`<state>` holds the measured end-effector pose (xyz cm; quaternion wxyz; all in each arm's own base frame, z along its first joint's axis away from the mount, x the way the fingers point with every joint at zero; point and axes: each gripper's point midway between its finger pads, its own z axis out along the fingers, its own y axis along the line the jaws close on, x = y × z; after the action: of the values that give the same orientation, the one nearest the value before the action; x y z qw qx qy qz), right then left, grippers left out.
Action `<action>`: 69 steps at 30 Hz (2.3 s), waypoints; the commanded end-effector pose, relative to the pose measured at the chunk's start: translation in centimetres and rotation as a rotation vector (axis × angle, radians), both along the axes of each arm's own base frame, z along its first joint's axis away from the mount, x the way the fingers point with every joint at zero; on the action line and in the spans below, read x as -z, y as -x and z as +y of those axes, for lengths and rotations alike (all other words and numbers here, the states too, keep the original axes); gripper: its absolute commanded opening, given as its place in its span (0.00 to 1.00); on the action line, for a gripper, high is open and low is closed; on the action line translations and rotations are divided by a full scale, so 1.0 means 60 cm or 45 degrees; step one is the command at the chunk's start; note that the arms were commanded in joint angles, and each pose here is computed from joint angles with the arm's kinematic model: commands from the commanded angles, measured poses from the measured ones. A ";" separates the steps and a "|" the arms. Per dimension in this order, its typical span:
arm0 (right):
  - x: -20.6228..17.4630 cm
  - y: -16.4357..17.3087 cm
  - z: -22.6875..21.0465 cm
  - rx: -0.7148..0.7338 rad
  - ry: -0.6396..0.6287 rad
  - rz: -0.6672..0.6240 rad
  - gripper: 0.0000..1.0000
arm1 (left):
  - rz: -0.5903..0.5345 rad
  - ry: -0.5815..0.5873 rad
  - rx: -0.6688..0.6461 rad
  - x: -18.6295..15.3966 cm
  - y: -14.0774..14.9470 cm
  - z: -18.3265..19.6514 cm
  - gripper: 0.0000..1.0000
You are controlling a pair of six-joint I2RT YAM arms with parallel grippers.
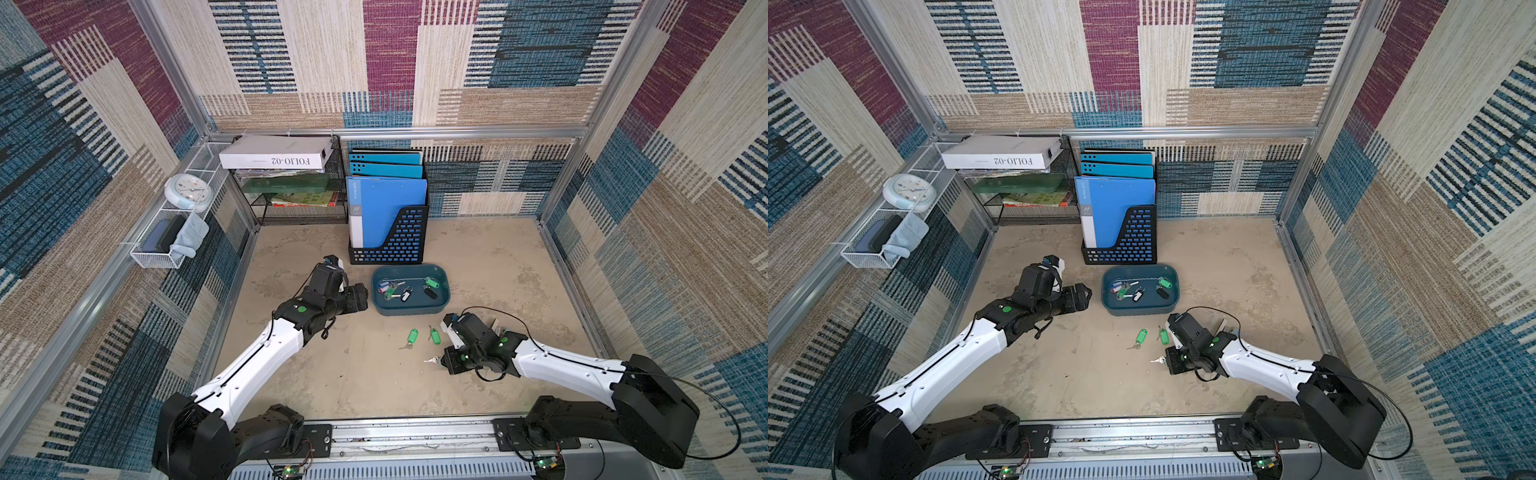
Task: Take the keys out of the storage box
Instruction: Place the key at the center of the board, then pick up the key from the storage box.
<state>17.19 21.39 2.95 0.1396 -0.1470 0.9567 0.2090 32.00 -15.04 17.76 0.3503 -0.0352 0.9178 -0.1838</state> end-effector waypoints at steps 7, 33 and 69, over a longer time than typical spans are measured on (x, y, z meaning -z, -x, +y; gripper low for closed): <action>-0.018 -0.001 -0.010 0.005 0.021 -0.029 0.56 | -0.053 -0.076 0.066 -0.025 0.003 -0.033 0.95; -0.277 -0.148 -0.117 0.678 -0.120 -0.905 0.87 | 0.125 -0.354 0.242 0.058 -0.117 -0.251 0.84; -0.327 -0.167 -0.139 0.671 -0.101 -1.148 0.96 | 0.297 -0.393 0.274 0.214 -0.211 -0.361 0.05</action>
<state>27.20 13.24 22.10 0.5843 0.0219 0.8032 0.1140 44.98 -37.17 3.87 0.2207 0.0926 0.9678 -0.0785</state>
